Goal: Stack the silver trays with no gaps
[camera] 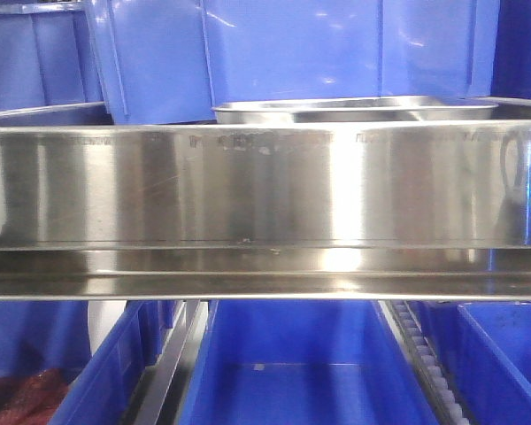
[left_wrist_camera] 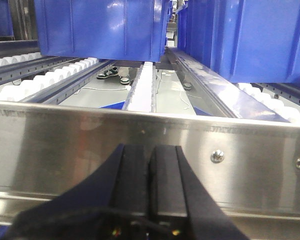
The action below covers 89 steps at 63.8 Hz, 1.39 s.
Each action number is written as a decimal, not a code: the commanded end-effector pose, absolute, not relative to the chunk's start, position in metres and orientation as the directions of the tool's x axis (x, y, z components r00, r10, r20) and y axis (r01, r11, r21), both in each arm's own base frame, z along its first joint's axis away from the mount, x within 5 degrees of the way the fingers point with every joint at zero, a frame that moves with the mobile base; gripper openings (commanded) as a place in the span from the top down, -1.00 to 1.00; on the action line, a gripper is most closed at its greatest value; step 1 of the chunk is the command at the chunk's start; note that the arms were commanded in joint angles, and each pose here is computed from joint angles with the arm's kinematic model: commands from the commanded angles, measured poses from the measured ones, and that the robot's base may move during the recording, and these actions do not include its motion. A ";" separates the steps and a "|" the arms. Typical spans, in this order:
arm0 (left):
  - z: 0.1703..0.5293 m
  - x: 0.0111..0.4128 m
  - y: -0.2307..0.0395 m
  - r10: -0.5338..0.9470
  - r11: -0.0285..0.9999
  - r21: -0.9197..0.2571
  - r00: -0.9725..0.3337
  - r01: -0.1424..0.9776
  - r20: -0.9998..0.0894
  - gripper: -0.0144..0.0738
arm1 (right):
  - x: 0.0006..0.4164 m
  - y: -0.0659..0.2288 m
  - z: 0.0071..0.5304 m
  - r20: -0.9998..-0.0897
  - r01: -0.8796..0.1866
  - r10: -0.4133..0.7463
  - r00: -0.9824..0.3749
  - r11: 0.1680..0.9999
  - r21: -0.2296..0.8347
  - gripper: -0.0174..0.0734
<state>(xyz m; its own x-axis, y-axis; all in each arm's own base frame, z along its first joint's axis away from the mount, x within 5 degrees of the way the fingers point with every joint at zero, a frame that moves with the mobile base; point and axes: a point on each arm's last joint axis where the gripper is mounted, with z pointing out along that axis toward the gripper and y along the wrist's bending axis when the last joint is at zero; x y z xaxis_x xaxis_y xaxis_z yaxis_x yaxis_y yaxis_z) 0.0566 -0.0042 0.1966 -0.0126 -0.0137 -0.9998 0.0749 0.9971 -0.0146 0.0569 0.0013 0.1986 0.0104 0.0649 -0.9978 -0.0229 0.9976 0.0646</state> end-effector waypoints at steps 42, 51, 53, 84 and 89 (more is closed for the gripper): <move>0.208 0.053 -0.004 -0.034 0.996 -0.024 0.125 0.081 -0.992 0.78 | 0.055 0.001 0.210 -0.989 -0.025 0.048 0.139 0.999 0.045 0.47; 0.210 0.053 -0.004 -0.035 0.997 -0.024 0.143 0.079 -0.989 0.78 | 0.055 0.001 0.210 -0.989 -0.025 0.047 0.140 0.999 0.044 0.47; 0.211 0.053 -0.004 -0.036 0.997 -0.024 0.150 0.080 -0.988 0.78 | 0.055 0.001 0.210 -0.988 -0.025 0.047 0.144 0.999 0.044 0.47; 0.339 0.023 0.001 0.096 0.994 0.105 0.234 0.025 -0.968 0.64 | 0.020 0.003 0.330 -0.988 -0.056 0.087 0.129 0.995 0.080 0.30; 0.368 0.031 0.001 0.087 0.994 0.096 0.165 0.045 -0.982 0.36 | 0.021 0.003 0.355 -0.989 -0.058 0.086 0.119 0.995 0.079 0.02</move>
<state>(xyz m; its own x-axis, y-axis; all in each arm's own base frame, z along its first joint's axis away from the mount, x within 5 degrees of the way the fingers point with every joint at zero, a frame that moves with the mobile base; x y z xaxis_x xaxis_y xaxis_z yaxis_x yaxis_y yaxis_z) 0.0253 0.0015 0.3332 0.1685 0.0825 -0.9823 0.0323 0.9955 0.0891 0.0220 0.0029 0.3212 0.0659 0.0875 -0.9940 -0.0524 0.9951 0.0841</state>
